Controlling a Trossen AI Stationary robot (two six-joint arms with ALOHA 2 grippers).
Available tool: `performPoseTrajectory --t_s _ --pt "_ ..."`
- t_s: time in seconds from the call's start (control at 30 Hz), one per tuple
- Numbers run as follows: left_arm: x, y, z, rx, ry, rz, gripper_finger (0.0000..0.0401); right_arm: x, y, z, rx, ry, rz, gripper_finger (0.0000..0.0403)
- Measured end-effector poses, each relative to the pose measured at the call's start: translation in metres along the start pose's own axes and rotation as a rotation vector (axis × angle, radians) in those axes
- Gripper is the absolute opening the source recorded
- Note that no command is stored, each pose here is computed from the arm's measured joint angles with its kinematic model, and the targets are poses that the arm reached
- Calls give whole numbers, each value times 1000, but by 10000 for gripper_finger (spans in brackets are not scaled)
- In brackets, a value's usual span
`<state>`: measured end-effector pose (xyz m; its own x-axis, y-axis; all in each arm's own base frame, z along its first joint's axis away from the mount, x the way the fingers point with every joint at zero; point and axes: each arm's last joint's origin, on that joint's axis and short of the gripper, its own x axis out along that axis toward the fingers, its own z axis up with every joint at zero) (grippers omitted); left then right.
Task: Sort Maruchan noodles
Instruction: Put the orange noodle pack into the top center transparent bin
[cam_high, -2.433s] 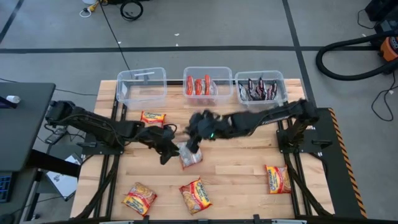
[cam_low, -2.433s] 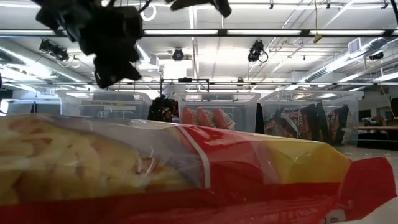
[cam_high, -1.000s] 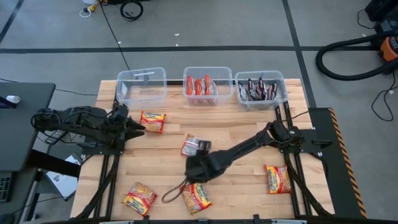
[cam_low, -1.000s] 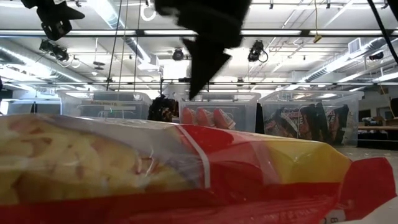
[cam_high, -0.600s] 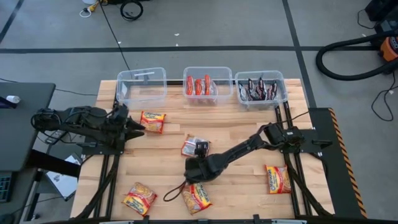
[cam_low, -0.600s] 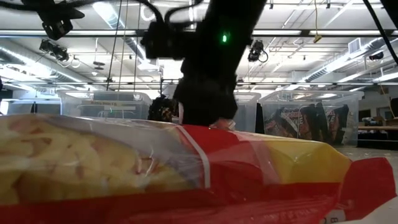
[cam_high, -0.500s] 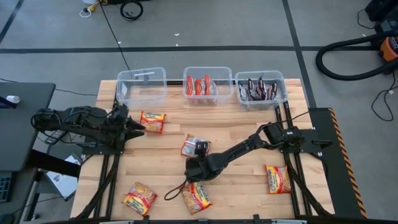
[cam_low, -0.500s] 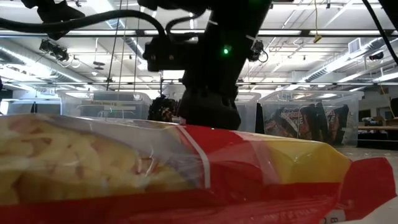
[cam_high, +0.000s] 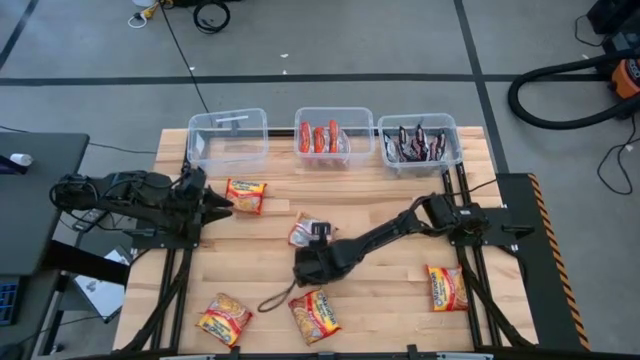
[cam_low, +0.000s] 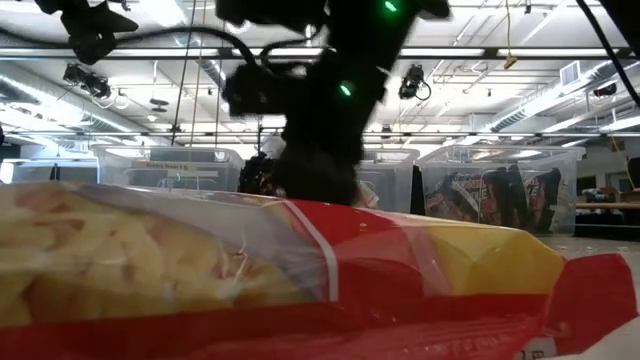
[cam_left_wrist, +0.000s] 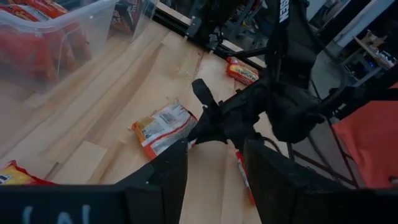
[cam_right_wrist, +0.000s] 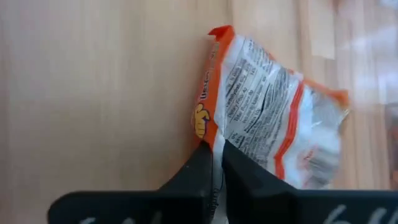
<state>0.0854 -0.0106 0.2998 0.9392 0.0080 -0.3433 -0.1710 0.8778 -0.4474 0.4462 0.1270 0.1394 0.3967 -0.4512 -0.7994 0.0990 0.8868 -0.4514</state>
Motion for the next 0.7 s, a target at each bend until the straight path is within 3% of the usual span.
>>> performPoseTrajectory --t_s 0.13,0.3,0.5,0.7 --pt "0 0 0 -1 -10 15 160 -35 -44 32 113 -75 -30 20" --pt "0 -1 4 -9 -61 22 160 -92 -136 55 347 -187 -83 18" --pt "0 -4 9 -9 -114 -5 160 -138 -264 25 813 -211 -184 18" --pt "-1 -5 12 4 -152 1 160 -135 -346 -12 1132 -154 -177 18"
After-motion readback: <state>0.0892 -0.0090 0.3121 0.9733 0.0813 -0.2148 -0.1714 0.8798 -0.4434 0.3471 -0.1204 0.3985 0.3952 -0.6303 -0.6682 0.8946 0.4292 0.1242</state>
